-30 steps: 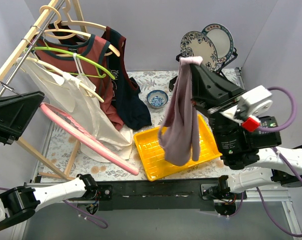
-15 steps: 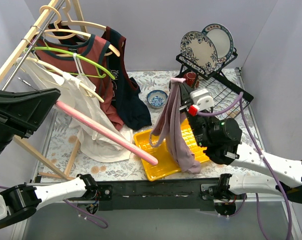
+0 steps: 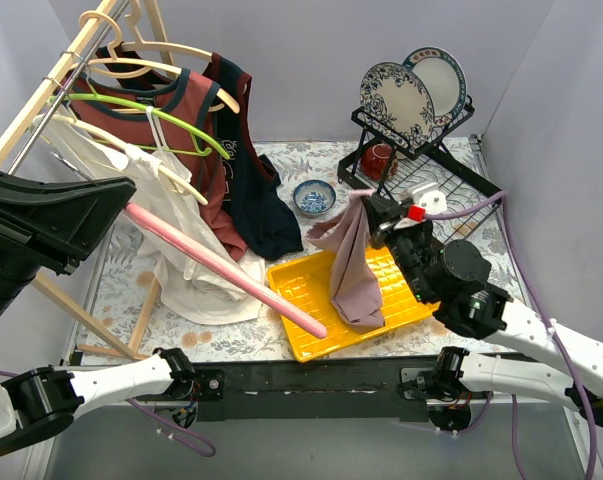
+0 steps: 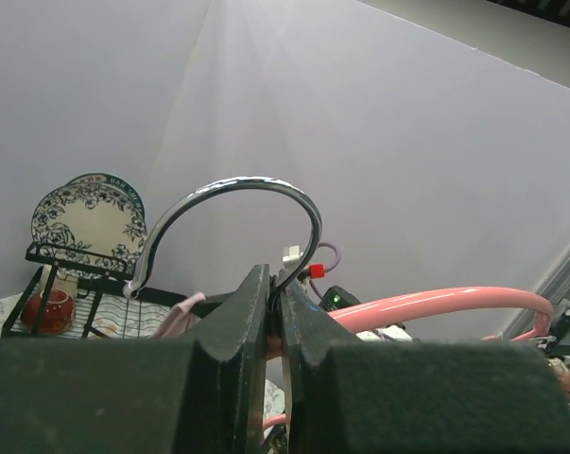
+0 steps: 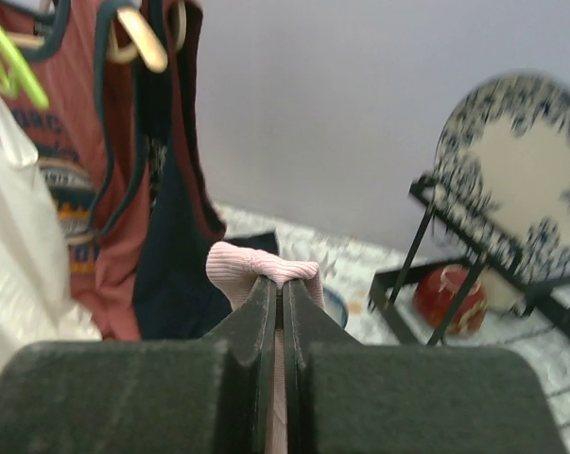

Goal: Remove the tank top from the hanger
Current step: Place the tank top in the bin.

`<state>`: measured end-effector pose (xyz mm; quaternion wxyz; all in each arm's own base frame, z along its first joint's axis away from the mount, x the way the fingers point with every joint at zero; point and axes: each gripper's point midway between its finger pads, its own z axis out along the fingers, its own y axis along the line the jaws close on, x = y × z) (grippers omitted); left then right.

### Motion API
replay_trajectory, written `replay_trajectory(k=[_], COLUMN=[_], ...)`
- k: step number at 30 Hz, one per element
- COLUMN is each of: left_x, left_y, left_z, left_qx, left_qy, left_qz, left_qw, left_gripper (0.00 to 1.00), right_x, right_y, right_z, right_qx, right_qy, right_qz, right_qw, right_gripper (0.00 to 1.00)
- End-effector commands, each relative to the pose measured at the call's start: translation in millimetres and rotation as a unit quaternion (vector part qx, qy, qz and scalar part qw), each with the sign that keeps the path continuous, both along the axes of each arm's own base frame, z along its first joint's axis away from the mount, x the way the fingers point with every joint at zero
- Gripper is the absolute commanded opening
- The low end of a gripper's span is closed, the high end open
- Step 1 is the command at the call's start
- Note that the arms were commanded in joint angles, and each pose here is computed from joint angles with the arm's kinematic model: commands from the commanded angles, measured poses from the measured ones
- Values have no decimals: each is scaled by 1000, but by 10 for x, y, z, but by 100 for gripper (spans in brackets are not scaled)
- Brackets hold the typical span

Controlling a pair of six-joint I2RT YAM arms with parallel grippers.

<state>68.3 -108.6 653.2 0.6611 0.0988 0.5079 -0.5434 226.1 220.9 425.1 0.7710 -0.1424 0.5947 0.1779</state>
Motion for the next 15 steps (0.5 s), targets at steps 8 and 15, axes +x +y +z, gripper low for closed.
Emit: replay_trajectory(k=[8,15], left_x=[151,181], left_y=[-71,-91], left_z=[-30,-46], left_qx=[14,20], left_qy=[-3,0], left_qz=[26,30], left_qw=[1000,999], left_gripper=[0,0], right_x=[-333,-266], right_y=[-138,-52], right_z=[-808,-1178], right_qx=[74,39], right_qy=[193,220], right_qz=[56,35], right_qw=[977,974], right_gripper=[1,1])
